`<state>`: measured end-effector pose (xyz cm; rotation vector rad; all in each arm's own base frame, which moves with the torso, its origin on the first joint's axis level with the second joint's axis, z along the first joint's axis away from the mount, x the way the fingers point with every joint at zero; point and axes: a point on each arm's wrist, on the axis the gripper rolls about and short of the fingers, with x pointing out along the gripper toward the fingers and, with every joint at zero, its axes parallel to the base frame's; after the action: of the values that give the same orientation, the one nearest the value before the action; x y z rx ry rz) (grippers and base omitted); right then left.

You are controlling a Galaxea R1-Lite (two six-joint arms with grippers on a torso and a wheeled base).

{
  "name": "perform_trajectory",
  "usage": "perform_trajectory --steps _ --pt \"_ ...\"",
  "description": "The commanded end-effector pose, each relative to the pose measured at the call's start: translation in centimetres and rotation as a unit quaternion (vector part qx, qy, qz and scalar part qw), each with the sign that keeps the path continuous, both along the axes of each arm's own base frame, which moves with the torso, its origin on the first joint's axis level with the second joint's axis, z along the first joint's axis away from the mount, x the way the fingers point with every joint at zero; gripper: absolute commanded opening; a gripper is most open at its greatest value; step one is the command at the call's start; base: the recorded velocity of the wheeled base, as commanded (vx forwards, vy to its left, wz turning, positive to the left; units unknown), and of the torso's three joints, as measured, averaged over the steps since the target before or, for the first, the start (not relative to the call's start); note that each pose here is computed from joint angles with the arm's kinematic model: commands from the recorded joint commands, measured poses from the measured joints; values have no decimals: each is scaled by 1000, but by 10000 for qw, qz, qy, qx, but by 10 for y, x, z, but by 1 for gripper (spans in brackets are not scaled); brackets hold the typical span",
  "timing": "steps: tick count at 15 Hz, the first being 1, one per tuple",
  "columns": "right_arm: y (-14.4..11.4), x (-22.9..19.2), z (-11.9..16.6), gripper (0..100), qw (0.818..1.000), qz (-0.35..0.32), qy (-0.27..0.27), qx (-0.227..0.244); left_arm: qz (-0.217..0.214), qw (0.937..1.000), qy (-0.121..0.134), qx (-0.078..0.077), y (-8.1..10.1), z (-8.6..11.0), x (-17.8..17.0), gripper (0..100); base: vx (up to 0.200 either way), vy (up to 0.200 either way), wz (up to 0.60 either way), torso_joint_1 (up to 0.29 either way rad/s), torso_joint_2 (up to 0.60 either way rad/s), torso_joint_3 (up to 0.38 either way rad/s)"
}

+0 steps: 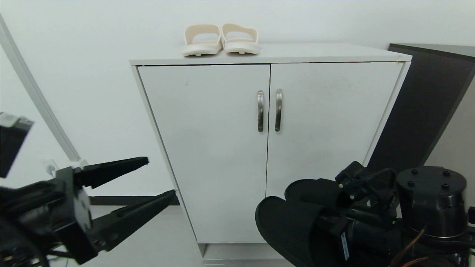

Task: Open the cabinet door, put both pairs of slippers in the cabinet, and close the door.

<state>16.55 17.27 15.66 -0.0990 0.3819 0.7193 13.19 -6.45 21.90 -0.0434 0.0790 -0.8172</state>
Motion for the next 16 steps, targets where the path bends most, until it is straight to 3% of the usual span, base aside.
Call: perform_trajectory --steps 1,3,4,5,7,9,11,12,14,16 --pt "1 0 0 0 10000 6 3 -1 -543 9983 217 -48 -39 -2 36 100 0 0 0 0 0 0" --pt "1 0 -1 0 10000 6 8 -7 -820 9962 208 -213 -70 8 67 100 0 0 0 0 0 0" --pt "1 0 -1 0 10000 13 10 -5 -887 9954 231 -272 -76 11 71 100 0 0 0 0 0 0" --pt "1 1 -2 0 10000 13 36 -33 -1083 9930 253 -393 -99 18 89 100 0 0 0 0 0 0" --pt "2 1 -4 0 10000 13 52 -49 -1389 9888 241 -487 -120 25 111 100 0 0 0 0 0 0" --pt "2 1 -4 0 10000 13 52 -49 -1564 9846 356 -691 -139 32 132 100 0 0 0 0 0 0" --pt "2 1 -4 0 10000 13 58 -55 -1698 9818 428 -740 -148 37 142 100 0 0 0 0 0 0" --pt "3 2 -5 0 9999 13 79 -77 -1975 9764 465 -733 -152 40 145 100 0 0 0 0 0 0" --pt "3 3 -8 0 9999 5 116 -116 -2164 9703 617 -893 -154 46 147 100 0 0 0 0 0 0" --pt "4 3 -8 0 9999 13 110 -111 -2144 9692 690 -995 -159 47 158 100 0 0 0 0 0 0"
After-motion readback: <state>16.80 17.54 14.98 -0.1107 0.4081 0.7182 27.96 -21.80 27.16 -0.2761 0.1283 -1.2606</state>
